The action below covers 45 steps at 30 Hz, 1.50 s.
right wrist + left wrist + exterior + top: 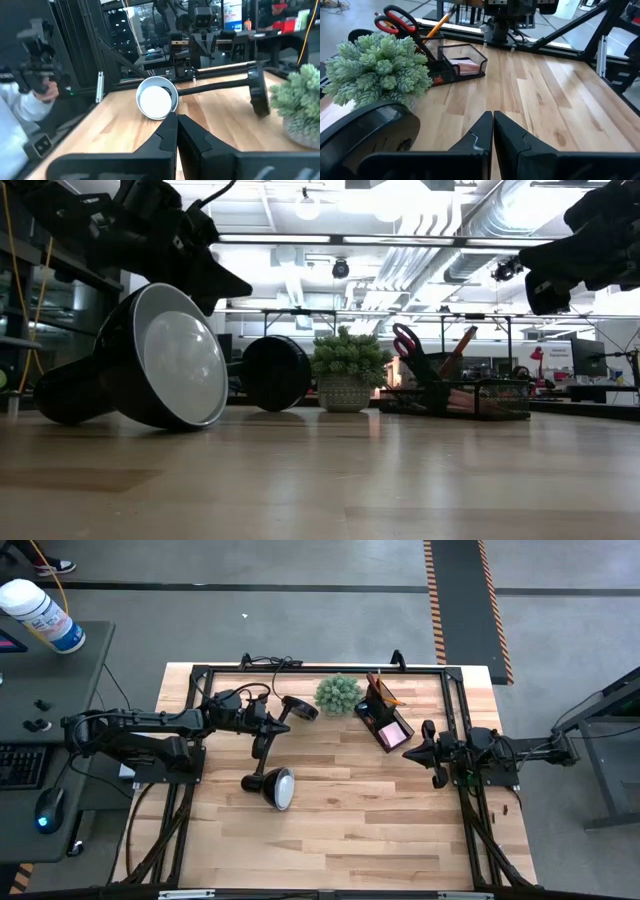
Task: Pick and place office supplies into organizer
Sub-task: Return to Home Position
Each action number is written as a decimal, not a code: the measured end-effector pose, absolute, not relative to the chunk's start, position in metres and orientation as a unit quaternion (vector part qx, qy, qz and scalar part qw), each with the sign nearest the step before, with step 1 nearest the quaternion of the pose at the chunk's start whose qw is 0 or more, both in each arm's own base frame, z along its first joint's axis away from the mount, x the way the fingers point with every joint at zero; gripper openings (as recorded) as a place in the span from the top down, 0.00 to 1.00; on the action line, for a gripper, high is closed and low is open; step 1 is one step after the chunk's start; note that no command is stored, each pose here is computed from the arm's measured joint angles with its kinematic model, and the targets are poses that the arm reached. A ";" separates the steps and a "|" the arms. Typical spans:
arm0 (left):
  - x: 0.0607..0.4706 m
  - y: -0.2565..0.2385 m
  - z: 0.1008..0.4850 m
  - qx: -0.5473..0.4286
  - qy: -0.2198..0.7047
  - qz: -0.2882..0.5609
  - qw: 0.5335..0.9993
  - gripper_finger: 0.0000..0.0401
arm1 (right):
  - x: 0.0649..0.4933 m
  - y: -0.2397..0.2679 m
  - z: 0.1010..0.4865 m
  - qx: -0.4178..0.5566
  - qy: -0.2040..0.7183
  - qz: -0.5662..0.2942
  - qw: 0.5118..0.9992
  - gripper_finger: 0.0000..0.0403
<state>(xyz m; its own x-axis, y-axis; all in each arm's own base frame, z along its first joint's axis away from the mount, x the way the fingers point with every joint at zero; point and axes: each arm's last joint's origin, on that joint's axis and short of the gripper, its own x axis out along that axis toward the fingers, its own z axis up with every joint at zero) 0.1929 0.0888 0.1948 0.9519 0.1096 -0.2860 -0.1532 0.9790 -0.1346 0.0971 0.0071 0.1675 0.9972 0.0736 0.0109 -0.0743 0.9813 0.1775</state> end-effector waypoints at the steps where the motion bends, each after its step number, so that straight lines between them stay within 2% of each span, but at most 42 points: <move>1: 0.193 0.089 0.195 -0.080 0.139 0.067 0.985 0.99 | 0.097 0.007 0.168 0.097 -0.002 0.037 0.995 1.00; 12: 0.184 0.085 0.195 -0.091 0.167 0.081 0.978 1.00 | 0.097 0.007 0.168 0.101 -0.004 0.038 0.994 1.00; 24: 0.126 0.055 0.164 -0.155 0.034 0.092 0.983 1.00 | 0.097 0.007 0.168 0.101 -0.004 0.038 0.994 1.00; 30: 0.113 0.049 0.163 -0.155 0.009 0.095 0.983 1.00 | 0.097 0.007 0.168 0.101 -0.005 0.037 0.994 1.00; 37: 0.098 0.045 0.164 -0.136 0.002 0.147 0.980 1.00 | 0.097 0.007 0.168 0.101 -0.005 0.037 0.994 1.00; 45: 0.090 0.036 0.170 -0.135 -0.037 0.134 0.981 1.00 | 0.097 0.007 0.168 0.101 -0.005 0.037 0.994 0.99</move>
<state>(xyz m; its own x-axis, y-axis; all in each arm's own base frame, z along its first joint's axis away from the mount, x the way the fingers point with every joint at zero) 0.0904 0.0359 0.1697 0.9615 0.2725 0.0366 -0.2524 0.9277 -0.2752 0.0970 0.0070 0.1683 0.9972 0.0728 0.0177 -0.0749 0.9770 0.1995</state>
